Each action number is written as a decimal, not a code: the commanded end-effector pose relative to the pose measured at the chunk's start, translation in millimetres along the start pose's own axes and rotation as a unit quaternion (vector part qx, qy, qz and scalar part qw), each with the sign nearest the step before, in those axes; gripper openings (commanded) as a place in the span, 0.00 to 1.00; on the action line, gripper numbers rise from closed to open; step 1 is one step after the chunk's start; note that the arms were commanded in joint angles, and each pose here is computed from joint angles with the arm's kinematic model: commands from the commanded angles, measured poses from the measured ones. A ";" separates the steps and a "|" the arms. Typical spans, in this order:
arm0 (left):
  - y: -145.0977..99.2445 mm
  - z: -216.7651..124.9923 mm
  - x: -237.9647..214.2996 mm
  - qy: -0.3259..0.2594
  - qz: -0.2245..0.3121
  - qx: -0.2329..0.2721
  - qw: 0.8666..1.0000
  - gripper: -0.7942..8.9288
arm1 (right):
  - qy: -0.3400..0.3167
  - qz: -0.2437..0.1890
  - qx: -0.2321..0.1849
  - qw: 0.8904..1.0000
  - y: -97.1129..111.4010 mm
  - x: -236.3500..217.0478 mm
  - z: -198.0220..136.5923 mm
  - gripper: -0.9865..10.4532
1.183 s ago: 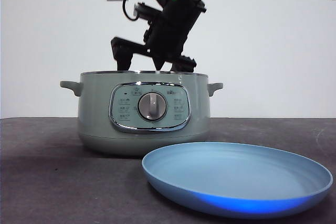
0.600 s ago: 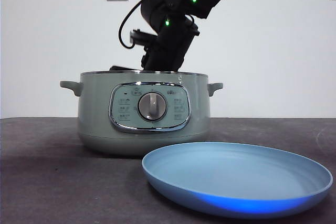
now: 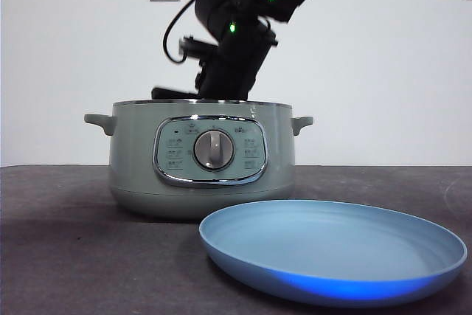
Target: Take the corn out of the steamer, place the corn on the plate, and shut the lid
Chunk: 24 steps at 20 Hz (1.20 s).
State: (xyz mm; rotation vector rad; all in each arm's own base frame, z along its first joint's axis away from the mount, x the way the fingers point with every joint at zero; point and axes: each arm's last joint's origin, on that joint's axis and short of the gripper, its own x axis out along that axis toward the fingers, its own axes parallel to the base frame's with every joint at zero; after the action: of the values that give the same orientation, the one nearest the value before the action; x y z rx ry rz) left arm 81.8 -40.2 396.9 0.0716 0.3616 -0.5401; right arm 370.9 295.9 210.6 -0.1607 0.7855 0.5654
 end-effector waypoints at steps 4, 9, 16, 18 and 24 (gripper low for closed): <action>-0.8 7.1 -5.6 -0.040 -0.003 0.010 0.999 0.07 | -0.085 0.003 -0.025 0.996 1.7 -126.1 42.9 0.07; -0.8 8.5 -5.7 -0.047 -0.003 0.010 0.999 0.07 | -0.066 -0.019 -0.050 0.996 -7.9 -221.2 34.7 0.07; -0.8 10.9 -5.1 -0.057 -0.004 0.012 0.998 0.07 | -0.042 -0.022 -0.046 0.998 -15.0 -269.1 -7.4 0.07; -0.6 11.1 -3.7 -0.055 -0.004 0.012 0.998 0.07 | -0.032 -0.021 -0.033 0.999 -17.9 -256.1 -35.9 0.07; 0.3 12.4 4.1 -0.044 -0.006 0.010 0.999 0.07 | 0.031 0.004 -0.014 0.999 -24.5 -188.0 -119.9 0.07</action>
State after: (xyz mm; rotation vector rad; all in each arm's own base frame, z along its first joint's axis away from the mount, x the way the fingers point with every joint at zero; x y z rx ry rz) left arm 91.5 -44.8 399.4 0.0669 0.3390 -0.5490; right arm 202.8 154.9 262.1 -0.2243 0.8351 0.5797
